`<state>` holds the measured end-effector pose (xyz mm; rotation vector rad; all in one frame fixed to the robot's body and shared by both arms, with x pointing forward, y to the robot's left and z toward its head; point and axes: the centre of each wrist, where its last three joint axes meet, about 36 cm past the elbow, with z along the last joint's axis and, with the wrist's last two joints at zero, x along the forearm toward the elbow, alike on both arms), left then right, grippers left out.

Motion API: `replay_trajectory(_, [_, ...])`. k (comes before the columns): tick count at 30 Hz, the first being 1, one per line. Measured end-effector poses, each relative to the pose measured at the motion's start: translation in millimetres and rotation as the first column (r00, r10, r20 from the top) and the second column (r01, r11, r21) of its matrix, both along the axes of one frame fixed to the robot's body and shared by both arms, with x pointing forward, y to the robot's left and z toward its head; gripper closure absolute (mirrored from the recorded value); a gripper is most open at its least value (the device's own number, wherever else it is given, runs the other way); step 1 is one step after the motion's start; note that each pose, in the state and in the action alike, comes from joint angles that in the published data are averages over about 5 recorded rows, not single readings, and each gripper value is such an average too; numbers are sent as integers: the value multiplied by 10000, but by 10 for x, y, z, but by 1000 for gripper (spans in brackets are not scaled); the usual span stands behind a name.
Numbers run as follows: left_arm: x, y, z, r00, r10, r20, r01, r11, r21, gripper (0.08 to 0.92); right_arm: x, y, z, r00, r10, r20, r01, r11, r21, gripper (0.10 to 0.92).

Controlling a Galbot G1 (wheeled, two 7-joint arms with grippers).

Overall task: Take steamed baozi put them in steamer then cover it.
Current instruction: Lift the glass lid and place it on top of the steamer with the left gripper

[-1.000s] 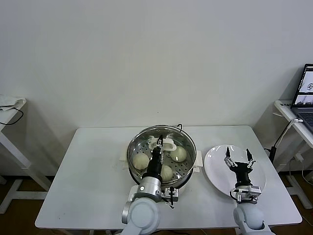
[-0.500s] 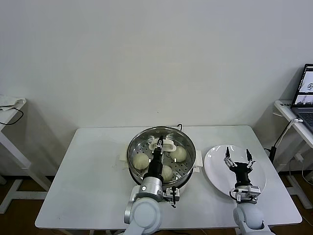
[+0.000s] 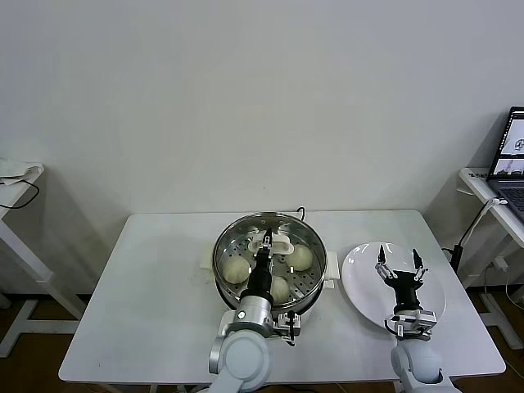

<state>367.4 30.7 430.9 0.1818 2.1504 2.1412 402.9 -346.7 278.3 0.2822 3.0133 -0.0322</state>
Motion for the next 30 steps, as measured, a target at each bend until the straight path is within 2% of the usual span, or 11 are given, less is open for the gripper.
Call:
replay_trajectory(19, [5, 15, -29, 10000, 54, -79, -54, 9999, 111, 798, 0, 6, 6, 10000, 7, 28, -7, 10000, 3, 200])
replay_trajectory(22, [7, 13, -25, 10000, 60, -43, -60, 9999, 92, 740, 0, 8, 5, 10000, 9, 27, -9, 10000, 3, 200])
replay_trajectory(30, [-14, 7, -3, 10000, 41, 34, -41, 10000, -15, 499, -5, 6, 4, 10000, 13, 21, -13, 10000, -7, 200])
